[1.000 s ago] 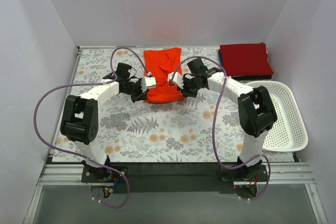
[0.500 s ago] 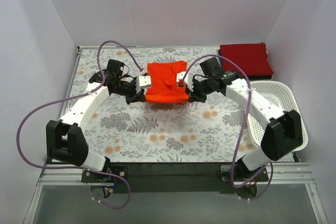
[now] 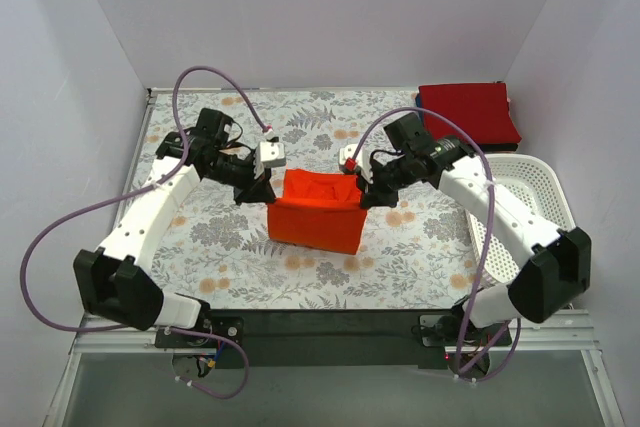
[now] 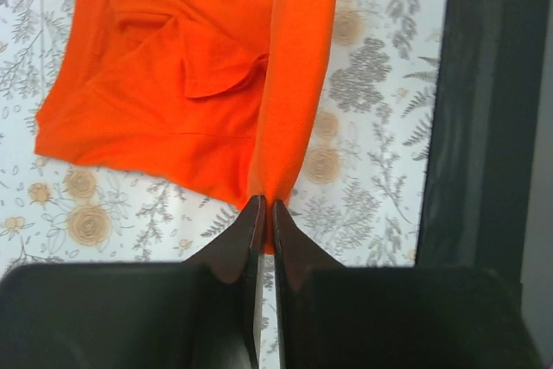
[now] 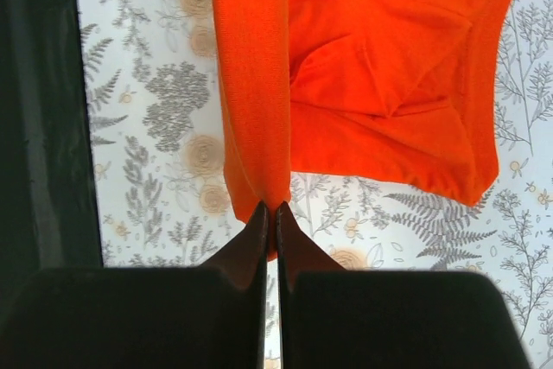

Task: Fold and stack the t-shirts
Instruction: Fold the tshirt

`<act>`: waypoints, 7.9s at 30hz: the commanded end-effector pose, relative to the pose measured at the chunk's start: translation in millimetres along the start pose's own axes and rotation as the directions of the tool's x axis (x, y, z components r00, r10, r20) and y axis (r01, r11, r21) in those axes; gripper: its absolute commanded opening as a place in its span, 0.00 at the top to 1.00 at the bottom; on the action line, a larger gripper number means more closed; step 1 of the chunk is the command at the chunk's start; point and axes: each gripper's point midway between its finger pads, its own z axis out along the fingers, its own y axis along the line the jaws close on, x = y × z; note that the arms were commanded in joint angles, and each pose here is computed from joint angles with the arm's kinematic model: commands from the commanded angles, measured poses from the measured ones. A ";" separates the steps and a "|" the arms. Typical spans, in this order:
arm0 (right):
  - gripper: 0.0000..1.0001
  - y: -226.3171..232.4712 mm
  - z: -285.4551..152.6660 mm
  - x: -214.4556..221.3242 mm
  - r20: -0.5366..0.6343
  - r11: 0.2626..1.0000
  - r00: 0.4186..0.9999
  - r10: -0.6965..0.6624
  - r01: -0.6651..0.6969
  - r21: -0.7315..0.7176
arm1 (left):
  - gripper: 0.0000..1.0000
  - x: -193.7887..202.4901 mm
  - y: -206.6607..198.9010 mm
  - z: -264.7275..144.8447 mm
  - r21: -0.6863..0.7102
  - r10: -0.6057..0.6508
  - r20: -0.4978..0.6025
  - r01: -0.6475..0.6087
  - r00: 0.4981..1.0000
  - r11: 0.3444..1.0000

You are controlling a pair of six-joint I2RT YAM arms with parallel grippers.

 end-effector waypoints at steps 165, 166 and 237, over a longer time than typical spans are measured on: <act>0.02 -233.7 -26.8 -8.6 0.276 0.847 0.843 0.461 -0.511 0.145 | 0.16 -37.2 210.8 57.5 0.062 -0.731 0.315 0.756 0.605 0.652; 0.02 -223.6 -17.8 -10.4 0.290 0.827 0.806 0.516 -0.557 0.077 | 0.15 -37.5 196.1 64.1 0.123 -0.765 0.286 0.770 0.577 0.626; 0.02 -79.9 110.8 85.6 0.100 0.200 0.178 0.979 -0.939 -0.280 | 0.09 36.5 80.5 180.5 0.319 -0.996 0.059 0.944 0.069 0.085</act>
